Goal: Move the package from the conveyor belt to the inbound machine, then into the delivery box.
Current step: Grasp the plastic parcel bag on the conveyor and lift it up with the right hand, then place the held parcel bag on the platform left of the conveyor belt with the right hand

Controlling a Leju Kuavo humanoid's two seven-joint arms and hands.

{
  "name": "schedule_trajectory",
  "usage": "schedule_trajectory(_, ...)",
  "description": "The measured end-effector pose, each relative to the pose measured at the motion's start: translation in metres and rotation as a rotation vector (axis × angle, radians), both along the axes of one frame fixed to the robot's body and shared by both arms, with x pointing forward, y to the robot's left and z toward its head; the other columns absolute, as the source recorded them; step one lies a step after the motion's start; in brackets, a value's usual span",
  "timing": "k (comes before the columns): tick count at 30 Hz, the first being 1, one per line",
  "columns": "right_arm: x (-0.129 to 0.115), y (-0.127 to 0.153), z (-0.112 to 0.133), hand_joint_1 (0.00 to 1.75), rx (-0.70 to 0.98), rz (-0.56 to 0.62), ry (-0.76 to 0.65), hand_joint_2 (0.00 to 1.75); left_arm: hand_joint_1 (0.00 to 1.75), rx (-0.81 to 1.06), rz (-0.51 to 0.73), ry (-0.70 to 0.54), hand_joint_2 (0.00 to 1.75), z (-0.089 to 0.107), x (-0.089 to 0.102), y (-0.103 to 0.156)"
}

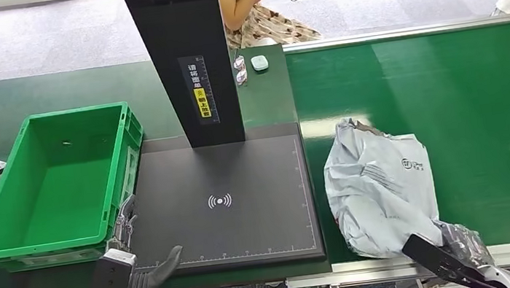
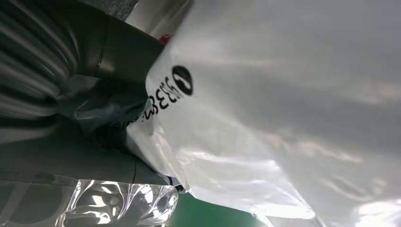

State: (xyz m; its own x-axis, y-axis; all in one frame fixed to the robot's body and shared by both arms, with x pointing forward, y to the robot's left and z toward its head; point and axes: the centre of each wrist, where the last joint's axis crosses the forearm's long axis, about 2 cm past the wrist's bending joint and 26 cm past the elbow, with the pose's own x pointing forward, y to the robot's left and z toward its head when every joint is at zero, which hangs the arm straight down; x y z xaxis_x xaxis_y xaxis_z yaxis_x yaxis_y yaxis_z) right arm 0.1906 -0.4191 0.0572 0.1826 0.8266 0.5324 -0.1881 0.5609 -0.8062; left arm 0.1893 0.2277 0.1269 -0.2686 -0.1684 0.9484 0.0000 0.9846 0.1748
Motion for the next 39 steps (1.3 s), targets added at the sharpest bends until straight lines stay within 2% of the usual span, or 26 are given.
schedule_trajectory(4,0.002,0.005,0.003,1.75,0.063,-0.027,-0.093,1.75,0.0,0.002,0.005,0.006,1.75,-0.001,-0.002,0.0)
schedule_trajectory(14,0.013,0.02,0.027,1.75,0.446,-0.227,-0.585,1.75,0.0,0.004,0.025,-0.016,1.75,-0.001,-0.003,-0.003)
schedule_trajectory(18,0.016,0.031,0.04,1.75,0.535,-0.24,-0.73,1.75,0.0,0.001,0.015,-0.022,1.75,-0.001,-0.004,-0.006)
schedule_trajectory(21,0.018,0.042,0.051,1.75,0.586,-0.208,-0.777,1.75,0.0,0.0,0.007,-0.026,1.75,-0.001,-0.004,-0.007)
schedule_trajectory(25,0.023,0.066,0.06,1.75,0.645,-0.081,-0.758,1.75,0.0,0.001,-0.001,-0.033,1.75,-0.001,-0.004,-0.007)
schedule_trajectory(30,0.037,0.106,0.064,1.75,0.698,0.146,-0.657,1.75,0.0,0.002,0.002,-0.04,1.75,-0.001,-0.004,-0.007)
schedule_trajectory(35,0.05,0.144,0.06,1.75,0.879,0.366,-0.433,1.75,0.0,-0.002,0.001,-0.048,1.75,-0.001,-0.005,-0.007)
schedule_trajectory(39,0.053,0.158,0.045,1.75,1.002,0.456,-0.225,1.75,0.0,-0.002,-0.011,-0.051,1.75,-0.001,-0.005,-0.007)
